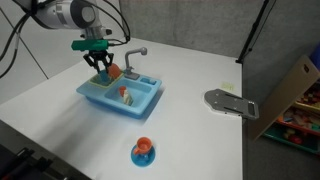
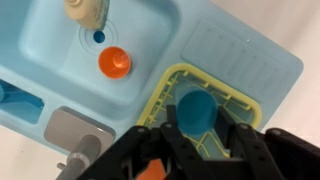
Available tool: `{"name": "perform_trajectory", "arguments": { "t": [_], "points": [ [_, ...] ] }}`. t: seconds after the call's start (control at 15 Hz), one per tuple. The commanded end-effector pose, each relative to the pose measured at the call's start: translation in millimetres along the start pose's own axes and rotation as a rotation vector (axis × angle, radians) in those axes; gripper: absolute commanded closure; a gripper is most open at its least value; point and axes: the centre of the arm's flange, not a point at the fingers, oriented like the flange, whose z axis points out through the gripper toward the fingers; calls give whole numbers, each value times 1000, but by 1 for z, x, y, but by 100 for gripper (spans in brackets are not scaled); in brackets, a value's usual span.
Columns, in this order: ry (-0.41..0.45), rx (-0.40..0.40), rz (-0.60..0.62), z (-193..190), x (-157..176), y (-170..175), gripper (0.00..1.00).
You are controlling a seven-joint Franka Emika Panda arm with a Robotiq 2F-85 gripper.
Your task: Remove the blue cup from the drying rack and put it on the sink
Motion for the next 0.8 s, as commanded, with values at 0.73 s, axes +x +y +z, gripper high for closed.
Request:
{"name": "perform_trajectory", "arguments": {
  "t": [0.73],
  "points": [
    [-24, 35, 269, -22, -47, 11, 58]
  ]
}}
